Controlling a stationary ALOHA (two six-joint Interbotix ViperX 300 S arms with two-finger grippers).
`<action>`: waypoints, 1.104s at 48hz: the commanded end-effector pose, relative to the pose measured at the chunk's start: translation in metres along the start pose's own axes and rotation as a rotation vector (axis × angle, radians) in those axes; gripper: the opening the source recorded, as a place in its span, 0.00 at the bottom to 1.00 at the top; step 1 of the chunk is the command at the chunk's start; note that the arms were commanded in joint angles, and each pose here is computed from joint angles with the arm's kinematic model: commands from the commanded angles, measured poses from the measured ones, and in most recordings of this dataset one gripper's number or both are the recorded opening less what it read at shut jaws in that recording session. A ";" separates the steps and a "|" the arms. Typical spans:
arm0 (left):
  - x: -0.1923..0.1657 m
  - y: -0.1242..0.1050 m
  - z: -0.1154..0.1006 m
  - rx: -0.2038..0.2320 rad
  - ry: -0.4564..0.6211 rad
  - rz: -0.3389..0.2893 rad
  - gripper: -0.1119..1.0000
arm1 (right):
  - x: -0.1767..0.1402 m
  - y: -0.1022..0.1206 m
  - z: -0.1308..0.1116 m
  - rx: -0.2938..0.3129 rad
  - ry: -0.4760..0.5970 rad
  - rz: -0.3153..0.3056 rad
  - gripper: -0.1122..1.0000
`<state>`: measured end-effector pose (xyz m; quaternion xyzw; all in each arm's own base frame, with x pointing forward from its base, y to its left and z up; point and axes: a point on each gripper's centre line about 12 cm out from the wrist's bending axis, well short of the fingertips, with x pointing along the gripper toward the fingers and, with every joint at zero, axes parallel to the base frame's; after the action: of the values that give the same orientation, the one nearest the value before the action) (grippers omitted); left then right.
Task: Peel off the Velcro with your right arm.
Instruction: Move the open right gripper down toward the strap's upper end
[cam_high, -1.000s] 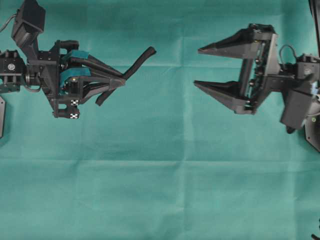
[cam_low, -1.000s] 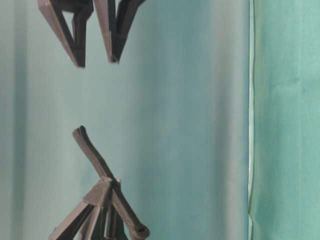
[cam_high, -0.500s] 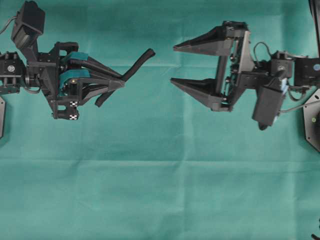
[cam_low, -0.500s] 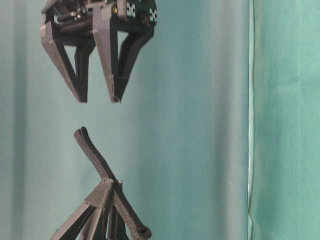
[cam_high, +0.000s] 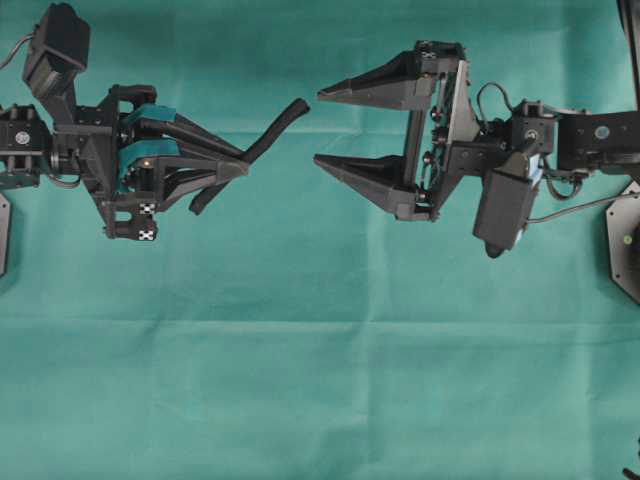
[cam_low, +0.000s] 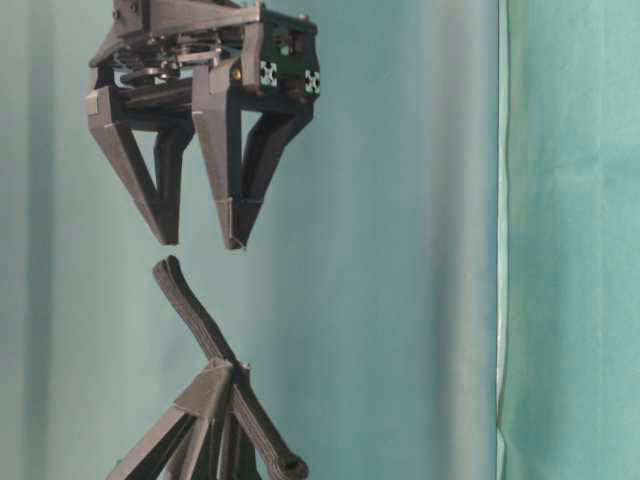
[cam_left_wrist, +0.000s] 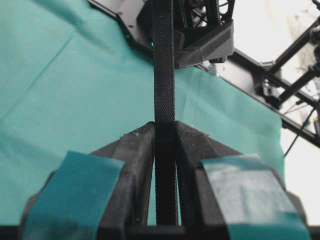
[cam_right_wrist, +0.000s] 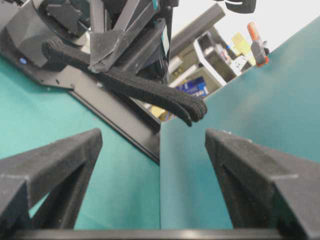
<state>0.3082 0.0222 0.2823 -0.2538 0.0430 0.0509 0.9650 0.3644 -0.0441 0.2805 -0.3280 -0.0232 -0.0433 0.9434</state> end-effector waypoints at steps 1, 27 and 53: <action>0.000 -0.004 0.006 0.002 -0.023 -0.015 0.19 | 0.003 -0.009 0.012 -0.005 -0.051 -0.036 0.74; 0.000 -0.002 0.006 0.000 -0.030 -0.012 0.19 | 0.006 -0.007 0.008 -0.004 -0.052 -0.035 0.65; -0.001 0.001 0.004 0.001 -0.025 -0.003 0.19 | 0.017 -0.001 0.007 -0.031 -0.061 -0.005 0.48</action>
<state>0.3068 0.0231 0.2785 -0.2531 0.0434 0.0524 0.9650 0.3787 -0.0435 0.2747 -0.3412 -0.0313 -0.0331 0.9389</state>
